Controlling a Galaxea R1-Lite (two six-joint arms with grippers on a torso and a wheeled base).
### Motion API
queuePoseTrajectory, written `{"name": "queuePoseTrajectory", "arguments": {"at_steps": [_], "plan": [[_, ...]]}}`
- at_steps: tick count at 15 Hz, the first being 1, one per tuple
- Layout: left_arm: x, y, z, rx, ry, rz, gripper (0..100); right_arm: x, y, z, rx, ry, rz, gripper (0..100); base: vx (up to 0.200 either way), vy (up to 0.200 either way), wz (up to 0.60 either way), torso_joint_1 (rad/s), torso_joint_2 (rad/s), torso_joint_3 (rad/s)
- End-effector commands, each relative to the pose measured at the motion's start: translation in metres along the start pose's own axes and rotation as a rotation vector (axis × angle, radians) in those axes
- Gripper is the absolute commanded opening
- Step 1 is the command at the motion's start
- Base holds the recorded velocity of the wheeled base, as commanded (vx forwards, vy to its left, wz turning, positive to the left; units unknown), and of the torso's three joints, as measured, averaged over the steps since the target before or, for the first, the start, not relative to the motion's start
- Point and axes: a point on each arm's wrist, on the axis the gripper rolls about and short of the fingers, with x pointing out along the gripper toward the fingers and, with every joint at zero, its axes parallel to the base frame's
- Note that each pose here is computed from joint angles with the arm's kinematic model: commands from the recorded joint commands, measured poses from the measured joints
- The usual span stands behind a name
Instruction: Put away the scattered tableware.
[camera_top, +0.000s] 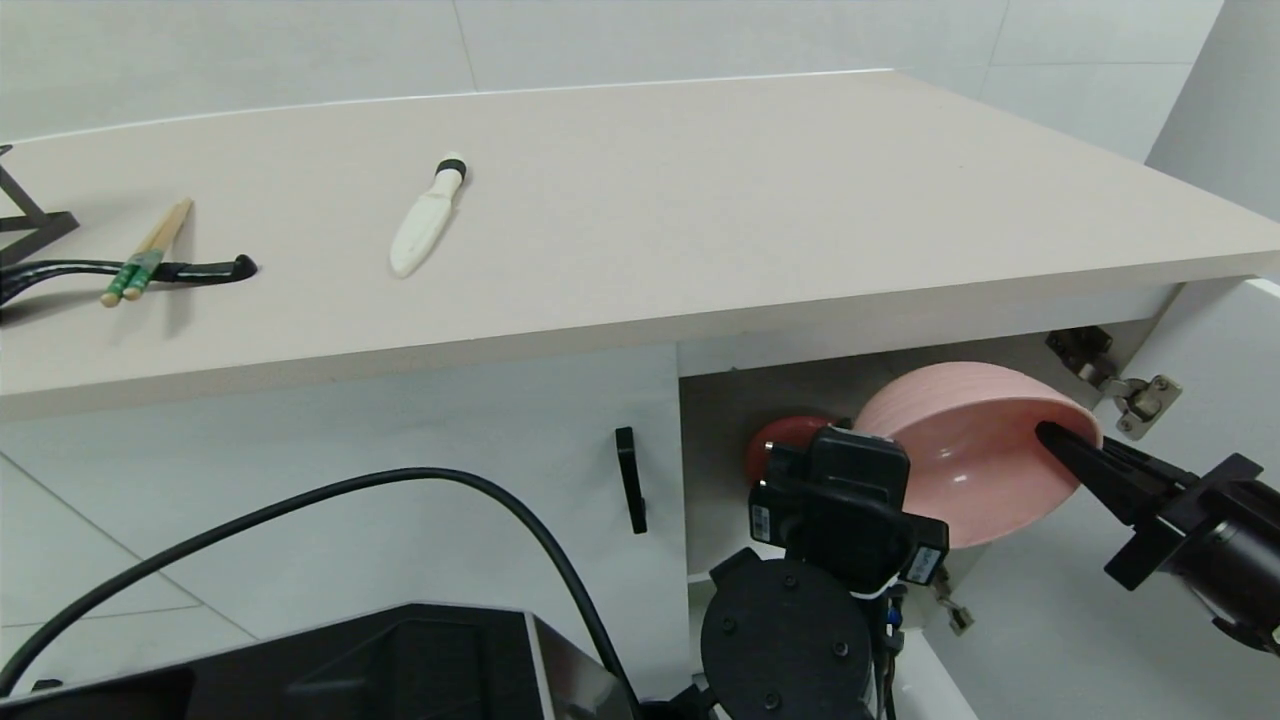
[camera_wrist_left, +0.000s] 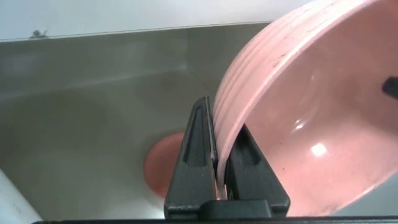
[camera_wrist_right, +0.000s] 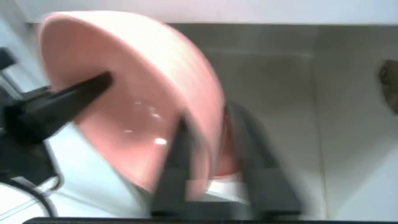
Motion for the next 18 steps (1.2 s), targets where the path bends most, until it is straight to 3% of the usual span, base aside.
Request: {"name": "queuePoseTrajectory", "arguments": {"at_steps": [1, 4, 6, 7, 9, 10, 13, 16, 17, 18], "plan": [[0.000, 0.000, 0.001, -0.002, -0.003, -0.008, 100, 0.000, 0.001, 0.001, 0.002, -0.005, 0.011, 0, 0.000, 0.000, 0.00, 0.000, 0.00, 0.000], [-0.002, 0.000, 0.002, -0.001, -0.003, -0.036, 100, 0.000, 0.001, 0.000, 0.002, -0.001, 0.009, 0, 0.000, 0.000, 0.00, 0.000, 0.00, 0.000], [-0.005, 0.003, 0.013, -0.013, -0.014, -0.048, 100, 0.000, 0.001, -0.002, 0.004, 0.008, 0.009, 0, 0.000, 0.000, 0.00, 0.000, 0.00, 0.000], [-0.014, 0.006, 0.023, -0.027, -0.019, -0.107, 100, 0.000, 0.001, -0.002, 0.004, 0.010, 0.009, 0, 0.000, 0.000, 0.00, 0.000, 0.00, 0.000], [-0.037, 0.022, 0.043, -0.066, -0.010, -0.300, 100, 0.000, 0.001, -0.002, 0.004, 0.011, 0.009, 0, 0.000, 0.000, 0.00, 0.000, 0.00, 0.000], [-0.048, 0.036, 0.054, -0.083, -0.010, -0.405, 100, 0.000, 0.001, -0.003, 0.004, 0.013, 0.009, 0, 0.000, 0.000, 0.00, 0.000, 0.00, 0.000], [-0.052, 0.065, 0.079, -0.097, -0.051, -0.436, 100, 0.000, 0.001, -0.005, 0.005, 0.027, 0.008, 0, 0.000, 0.000, 0.00, 0.000, 0.00, 0.000], [-0.067, 0.098, 0.089, -0.065, -0.053, -0.598, 100, -0.002, 0.001, -0.010, 0.008, 0.051, 0.008, 0, 0.000, 0.000, 0.00, 0.000, 0.00, 0.000], [-0.079, 0.118, 0.089, -0.037, -0.033, -0.645, 100, -0.001, 0.001, -0.011, 0.009, 0.057, 0.007, 0, 0.000, 0.000, 0.00, 0.000, 0.00, 0.000], [-0.090, 0.125, 0.088, -0.022, -0.013, -0.691, 100, -0.001, 0.000, -0.012, 0.010, 0.061, 0.007, 0, 0.000, 0.000, 0.00, 0.000, 0.00, 0.000]]}}
